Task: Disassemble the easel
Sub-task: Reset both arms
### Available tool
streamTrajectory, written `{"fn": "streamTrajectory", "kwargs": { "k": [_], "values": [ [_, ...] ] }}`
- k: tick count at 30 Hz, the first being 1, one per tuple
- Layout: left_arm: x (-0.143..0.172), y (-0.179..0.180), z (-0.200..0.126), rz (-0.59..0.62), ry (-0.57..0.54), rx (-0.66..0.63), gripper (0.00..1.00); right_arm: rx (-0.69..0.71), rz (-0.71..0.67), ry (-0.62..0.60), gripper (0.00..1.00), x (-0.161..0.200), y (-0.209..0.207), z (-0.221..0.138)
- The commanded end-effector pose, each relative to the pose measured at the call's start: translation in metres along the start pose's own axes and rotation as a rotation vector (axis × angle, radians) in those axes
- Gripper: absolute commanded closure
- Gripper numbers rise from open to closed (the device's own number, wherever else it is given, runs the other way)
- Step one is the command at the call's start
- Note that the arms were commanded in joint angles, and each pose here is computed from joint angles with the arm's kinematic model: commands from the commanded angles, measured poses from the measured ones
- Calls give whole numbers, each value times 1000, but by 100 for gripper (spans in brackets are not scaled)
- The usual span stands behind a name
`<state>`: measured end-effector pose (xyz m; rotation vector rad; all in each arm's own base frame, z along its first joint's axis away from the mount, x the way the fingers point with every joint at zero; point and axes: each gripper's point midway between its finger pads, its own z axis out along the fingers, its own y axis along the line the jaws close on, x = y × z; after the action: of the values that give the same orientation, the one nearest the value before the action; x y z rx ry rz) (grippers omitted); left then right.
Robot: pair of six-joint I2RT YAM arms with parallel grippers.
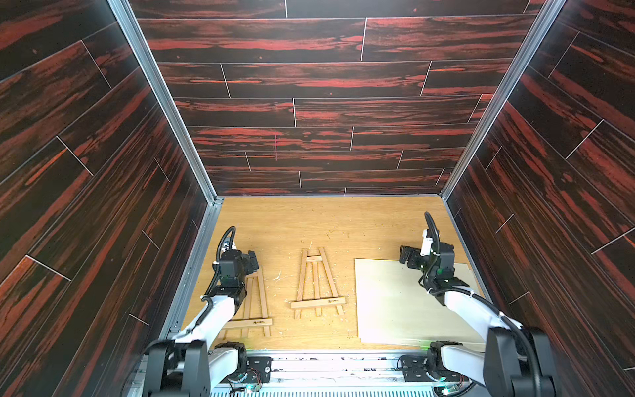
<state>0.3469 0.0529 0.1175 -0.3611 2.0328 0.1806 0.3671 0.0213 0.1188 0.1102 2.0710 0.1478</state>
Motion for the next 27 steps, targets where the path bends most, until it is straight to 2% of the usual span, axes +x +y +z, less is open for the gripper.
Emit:
{"fn": "streamTrajectory", "kwargs": {
  "k": [1,6,9,14,19,27],
  "values": [
    [-18,-3,9,15,-78,11,0,-21,-71,-149,1,-19,-2,4],
    [-18,-4,24,5,-113,5,0,-54,-101,-260,1,-19,-4,6],
    [-18,-4,31,-6,-137,2,0,-44,-115,-237,1,-18,-7,12],
    [-10,-4,41,-15,-148,-2,0,-41,-111,-334,1,-24,-20,3],
    [-2,0,47,-31,-158,-21,0,-60,-101,-442,1,-13,-25,-9],
    [-2,-2,49,-21,-147,-12,0,-38,-93,-444,1,-13,-29,-11]
  ]
}}
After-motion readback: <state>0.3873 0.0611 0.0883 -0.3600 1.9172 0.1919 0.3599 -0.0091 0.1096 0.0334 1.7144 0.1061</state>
